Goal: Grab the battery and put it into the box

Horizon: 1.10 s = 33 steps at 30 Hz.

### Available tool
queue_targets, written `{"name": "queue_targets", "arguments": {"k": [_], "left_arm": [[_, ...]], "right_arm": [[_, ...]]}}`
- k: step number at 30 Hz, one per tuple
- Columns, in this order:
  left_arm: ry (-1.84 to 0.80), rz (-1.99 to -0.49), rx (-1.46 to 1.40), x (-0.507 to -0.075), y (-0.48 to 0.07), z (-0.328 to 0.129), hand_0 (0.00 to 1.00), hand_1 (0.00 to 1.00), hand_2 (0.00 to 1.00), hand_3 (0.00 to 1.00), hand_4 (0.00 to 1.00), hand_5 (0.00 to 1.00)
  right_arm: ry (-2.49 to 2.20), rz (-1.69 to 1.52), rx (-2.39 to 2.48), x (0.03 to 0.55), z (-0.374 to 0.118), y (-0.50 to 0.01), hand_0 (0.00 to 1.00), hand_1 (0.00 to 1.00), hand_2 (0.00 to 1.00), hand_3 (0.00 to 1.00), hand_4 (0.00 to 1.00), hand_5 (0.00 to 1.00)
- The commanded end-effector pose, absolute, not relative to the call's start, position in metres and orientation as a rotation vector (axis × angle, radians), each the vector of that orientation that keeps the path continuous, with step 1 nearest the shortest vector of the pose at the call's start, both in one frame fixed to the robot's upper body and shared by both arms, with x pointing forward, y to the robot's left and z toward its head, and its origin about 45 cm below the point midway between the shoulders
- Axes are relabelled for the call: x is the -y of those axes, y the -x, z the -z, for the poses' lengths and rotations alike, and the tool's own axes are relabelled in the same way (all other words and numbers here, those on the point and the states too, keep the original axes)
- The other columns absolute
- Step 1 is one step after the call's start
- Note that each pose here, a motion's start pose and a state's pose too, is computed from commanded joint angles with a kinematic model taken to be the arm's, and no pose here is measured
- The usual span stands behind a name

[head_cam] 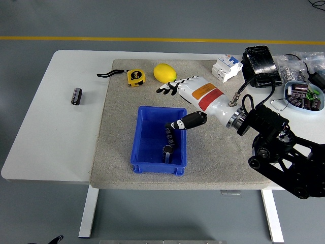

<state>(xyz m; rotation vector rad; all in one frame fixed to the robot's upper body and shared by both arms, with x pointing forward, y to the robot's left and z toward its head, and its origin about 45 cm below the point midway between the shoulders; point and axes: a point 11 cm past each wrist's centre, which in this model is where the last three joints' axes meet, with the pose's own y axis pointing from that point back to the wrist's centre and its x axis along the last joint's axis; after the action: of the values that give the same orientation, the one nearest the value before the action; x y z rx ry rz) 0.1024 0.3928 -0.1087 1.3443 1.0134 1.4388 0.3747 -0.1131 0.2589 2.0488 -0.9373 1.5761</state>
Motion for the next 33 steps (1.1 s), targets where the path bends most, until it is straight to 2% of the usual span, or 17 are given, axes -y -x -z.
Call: {"name": "queue_targets", "arguments": {"k": [6,12,24,25,30,31,33], "left_arm": [[-1.345,-1.437,-1.012,-0.393,-0.102,0.109,0.742,0.735,0.864,0.851,0.819,0.868],[-1.346,-1.444,-1.009,-0.393,-0.103,0.109,0.742,0.735,0.864,0.851,0.819,0.868],[-1.345,-1.481,-1.011,-0.393,-0.099,0.11,0.74,0.73,0.86,0.847,0.819,0.866],[-1.346,-1.48,-1.01,-0.393,-0.099,0.11,0.737,0.727,0.855,0.844,0.819,0.868],[-1.35,-1.48,-1.01,-0.393,-0.097,0.11,0.737,0.727,0.855,0.844,0.819,0.868],[-1.351,-1.481,-1.011,-0.392,-0.096,0.111,0.737,0.726,0.855,0.841,0.817,0.865],[-1.355,-1.481,-1.01,-0.392,-0.095,0.111,0.737,0.726,0.855,0.841,0.817,0.865]], "right_arm": [[-2.021,-1.549,1.024,0.129,-0.265,-0.385,0.449,0.572,0.682,0.769,0.998,0.341],[-1.946,-1.467,1.201,0.176,-0.276,-0.403,0.443,0.572,0.681,0.768,0.998,0.343],[-1.822,-1.117,1.592,0.33,-0.287,-0.404,0.397,0.539,0.676,0.77,0.998,0.359],[-1.812,-1.09,1.624,0.341,-0.286,-0.401,0.353,0.495,0.617,0.78,0.998,0.365],[-1.797,-0.975,1.767,0.375,-0.28,-0.387,0.353,0.495,0.617,0.78,0.998,0.365],[-1.799,-0.96,1.792,0.379,-0.279,-0.385,0.274,0.385,0.465,0.813,0.975,0.352],[-1.811,-0.929,1.848,0.385,-0.276,-0.379,0.274,0.385,0.465,0.813,0.975,0.352]]}}
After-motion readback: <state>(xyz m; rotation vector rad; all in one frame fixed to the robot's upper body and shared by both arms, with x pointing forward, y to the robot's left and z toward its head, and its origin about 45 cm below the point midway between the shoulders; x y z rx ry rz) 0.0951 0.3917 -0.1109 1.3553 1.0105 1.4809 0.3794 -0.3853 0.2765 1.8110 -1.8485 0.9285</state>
